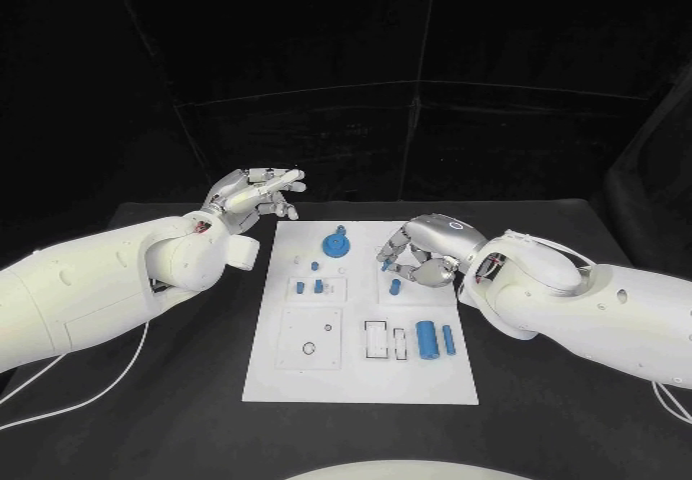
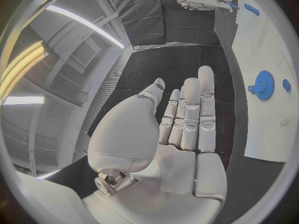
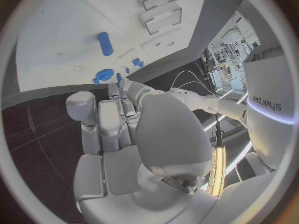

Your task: Assemble the parts on the task board

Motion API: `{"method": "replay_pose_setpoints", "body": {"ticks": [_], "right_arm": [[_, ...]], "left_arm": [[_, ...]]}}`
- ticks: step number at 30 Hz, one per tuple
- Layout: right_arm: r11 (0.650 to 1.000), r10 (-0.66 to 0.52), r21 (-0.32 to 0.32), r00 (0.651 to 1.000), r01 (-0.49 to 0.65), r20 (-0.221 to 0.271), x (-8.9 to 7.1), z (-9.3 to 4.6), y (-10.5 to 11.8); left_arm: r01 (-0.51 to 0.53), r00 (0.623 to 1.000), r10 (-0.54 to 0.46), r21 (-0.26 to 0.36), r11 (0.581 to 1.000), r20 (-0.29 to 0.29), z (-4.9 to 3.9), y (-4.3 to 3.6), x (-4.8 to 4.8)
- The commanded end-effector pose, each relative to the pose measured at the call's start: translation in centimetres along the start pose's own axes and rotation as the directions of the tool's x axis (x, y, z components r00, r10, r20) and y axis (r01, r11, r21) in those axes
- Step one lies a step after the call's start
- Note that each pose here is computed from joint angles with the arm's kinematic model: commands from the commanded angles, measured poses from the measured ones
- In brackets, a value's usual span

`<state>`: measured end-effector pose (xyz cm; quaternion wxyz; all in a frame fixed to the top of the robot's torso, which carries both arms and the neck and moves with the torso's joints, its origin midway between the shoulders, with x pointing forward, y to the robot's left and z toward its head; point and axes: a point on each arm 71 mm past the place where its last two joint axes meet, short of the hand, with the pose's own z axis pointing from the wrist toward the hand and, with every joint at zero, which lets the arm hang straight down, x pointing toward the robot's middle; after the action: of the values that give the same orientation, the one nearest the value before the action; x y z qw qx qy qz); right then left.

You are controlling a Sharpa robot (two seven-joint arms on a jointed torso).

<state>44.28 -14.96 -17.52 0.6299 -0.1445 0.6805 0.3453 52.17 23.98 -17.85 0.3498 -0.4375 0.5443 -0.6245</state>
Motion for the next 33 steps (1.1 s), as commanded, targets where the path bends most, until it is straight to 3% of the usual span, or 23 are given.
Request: {"method": "replay_pose_setpoints", "body": {"ticks": [1, 5, 19, 33], "right_arm": [[0.997, 0.049, -0.058, 0.998, -0.048, 0.029, -0.1, 0.5, 1.4], [0.993, 0.061, -0.102, 0.998, -0.059, 0.011, 0.6, 1.4, 2.7], [0.983, 0.068, -0.161, 0.993, -0.083, -0.1, 6.2, 2.6, 5.2], [0.986, 0.014, -0.162, 0.986, -0.042, -0.168, 8.6, 3.6, 6.2]], "left_arm": [[0.003, 1.0, -0.003, 0.017, 1.0, -0.007, 0.09, -0.18, 0.29], [0.005, 1.0, -0.004, 0.017, 1.0, -0.012, 0.2, -0.13, 0.52], [0.008, 1.0, -0.008, 0.017, 1.0, -0.021, 0.37, -0.05, 1.0], [0.011, 1.0, -0.01, 0.015, 1.0, -0.028, 0.54, 0.03, 1.3]]}}
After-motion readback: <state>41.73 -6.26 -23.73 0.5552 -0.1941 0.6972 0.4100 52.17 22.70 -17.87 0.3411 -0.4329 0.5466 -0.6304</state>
